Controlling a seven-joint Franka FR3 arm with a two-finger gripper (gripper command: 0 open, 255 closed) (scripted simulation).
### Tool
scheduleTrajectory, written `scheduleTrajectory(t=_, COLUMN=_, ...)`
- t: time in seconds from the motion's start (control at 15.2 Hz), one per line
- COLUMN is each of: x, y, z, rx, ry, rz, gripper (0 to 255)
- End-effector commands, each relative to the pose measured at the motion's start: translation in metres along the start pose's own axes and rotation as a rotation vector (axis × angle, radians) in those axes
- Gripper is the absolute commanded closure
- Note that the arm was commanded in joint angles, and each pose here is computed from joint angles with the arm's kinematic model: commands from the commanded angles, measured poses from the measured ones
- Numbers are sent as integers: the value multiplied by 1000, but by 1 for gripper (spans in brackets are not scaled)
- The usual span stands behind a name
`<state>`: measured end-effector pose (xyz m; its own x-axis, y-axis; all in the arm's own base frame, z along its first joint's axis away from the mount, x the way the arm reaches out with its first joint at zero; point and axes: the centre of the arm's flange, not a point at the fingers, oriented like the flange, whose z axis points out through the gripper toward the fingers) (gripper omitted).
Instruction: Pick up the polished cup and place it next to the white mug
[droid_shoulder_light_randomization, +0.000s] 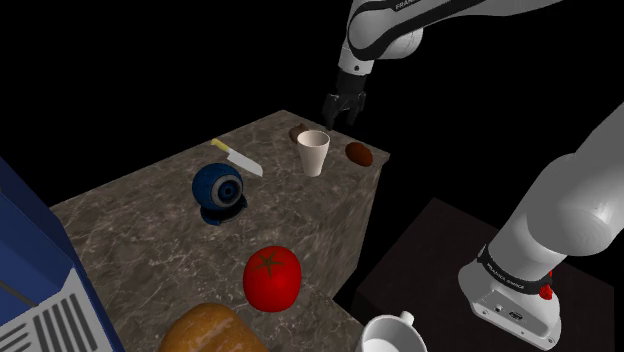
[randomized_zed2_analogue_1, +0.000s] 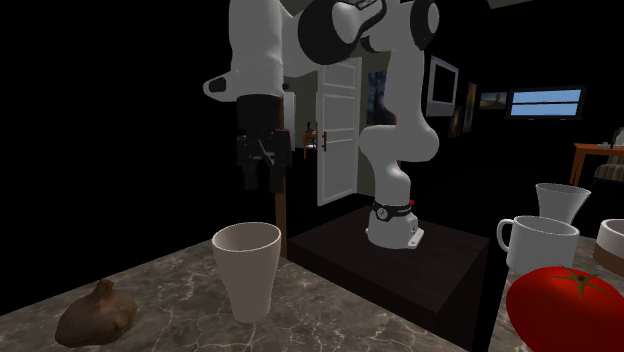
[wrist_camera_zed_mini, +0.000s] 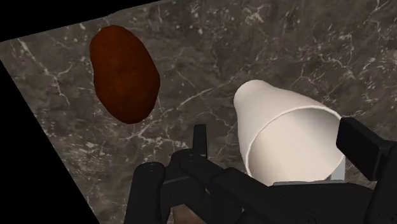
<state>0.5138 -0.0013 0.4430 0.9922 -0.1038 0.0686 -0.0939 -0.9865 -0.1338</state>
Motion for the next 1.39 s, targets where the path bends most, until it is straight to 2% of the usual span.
scheduleTrajectory(t=0.0, x=20, y=3, z=17, rx=1, ry=3, rz=6, gripper=0)
scheduleTrajectory(t=0.2, x=49, y=6, z=43, rx=1, ry=7, rz=15, gripper=0)
scheduleTrajectory(t=0.73, x=50, y=6, z=83, rx=1, ry=7, rz=15, gripper=0)
scheduleTrajectory(t=1.25, x=50, y=6, z=83, rx=1, ry=7, rz=15, gripper=0)
scheduleTrajectory(t=1.32, x=50, y=6, z=83, rx=1, ry=7, rz=15, gripper=255)
